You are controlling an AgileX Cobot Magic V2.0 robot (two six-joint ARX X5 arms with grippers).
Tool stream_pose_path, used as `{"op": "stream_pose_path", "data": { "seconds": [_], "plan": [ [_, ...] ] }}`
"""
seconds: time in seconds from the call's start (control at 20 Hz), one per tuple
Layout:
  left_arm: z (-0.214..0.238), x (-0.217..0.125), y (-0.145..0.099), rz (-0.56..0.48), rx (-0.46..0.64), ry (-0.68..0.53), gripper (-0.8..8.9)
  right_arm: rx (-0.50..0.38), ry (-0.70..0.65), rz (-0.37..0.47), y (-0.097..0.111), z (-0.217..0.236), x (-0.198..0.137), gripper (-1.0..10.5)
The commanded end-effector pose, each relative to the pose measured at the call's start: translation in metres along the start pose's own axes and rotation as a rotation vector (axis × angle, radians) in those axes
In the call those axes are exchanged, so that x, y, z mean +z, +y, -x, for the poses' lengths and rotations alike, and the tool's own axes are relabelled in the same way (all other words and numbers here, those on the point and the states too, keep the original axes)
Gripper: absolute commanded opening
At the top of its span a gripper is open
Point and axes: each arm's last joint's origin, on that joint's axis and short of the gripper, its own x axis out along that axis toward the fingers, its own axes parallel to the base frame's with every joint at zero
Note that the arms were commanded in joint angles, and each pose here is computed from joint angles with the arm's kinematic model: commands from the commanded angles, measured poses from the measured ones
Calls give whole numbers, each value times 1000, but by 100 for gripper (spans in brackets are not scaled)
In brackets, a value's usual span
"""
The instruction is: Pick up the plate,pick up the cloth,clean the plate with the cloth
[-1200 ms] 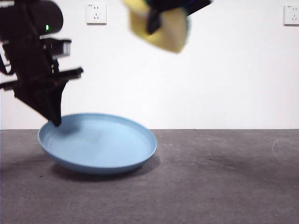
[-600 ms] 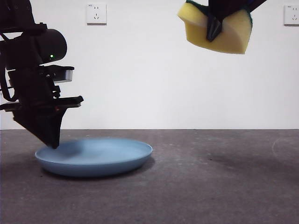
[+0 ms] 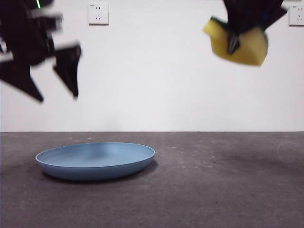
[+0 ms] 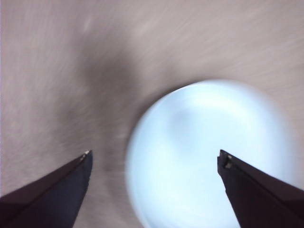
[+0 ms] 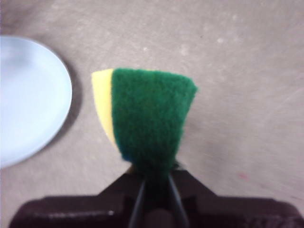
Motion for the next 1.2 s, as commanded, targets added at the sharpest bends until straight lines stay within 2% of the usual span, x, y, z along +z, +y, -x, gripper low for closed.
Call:
{"op": "stream_pose_path", "data": {
  "seconds": [0.05,0.25,0.4,0.55,0.75,0.85,1.0,1.1,1.2],
  "plan": [
    [44,-2,-12,-6,-49,-99,440,57,71,-25,4,-32,-1,-17],
    [115,-15,-23,-42,-84,-275,440,15,259,3,12,-94,-18,-16],
    [150,-28,-24,-45,-35,-378,440,-3,344,9,15,-132,-31,-16],
    [170,-41,-23,-44,18,-412,440,-8,391,15,20,-161,-43,-17],
    [179,-51,-22,-46,23,-400,440,22,456,26,27,-180,-58,-10],
    [178,-53,-22,-46,27,-376,439,44,454,24,29,-180,-57,50],
    [177,-54,-22,-47,28,-363,439,39,448,24,29,-178,-56,387],
    [177,-54,-22,-47,29,-363,439,39,448,25,29,-178,-56,442],
    [177,-54,-22,-49,29,-362,439,40,448,26,30,-178,-56,442]
  ]
}}
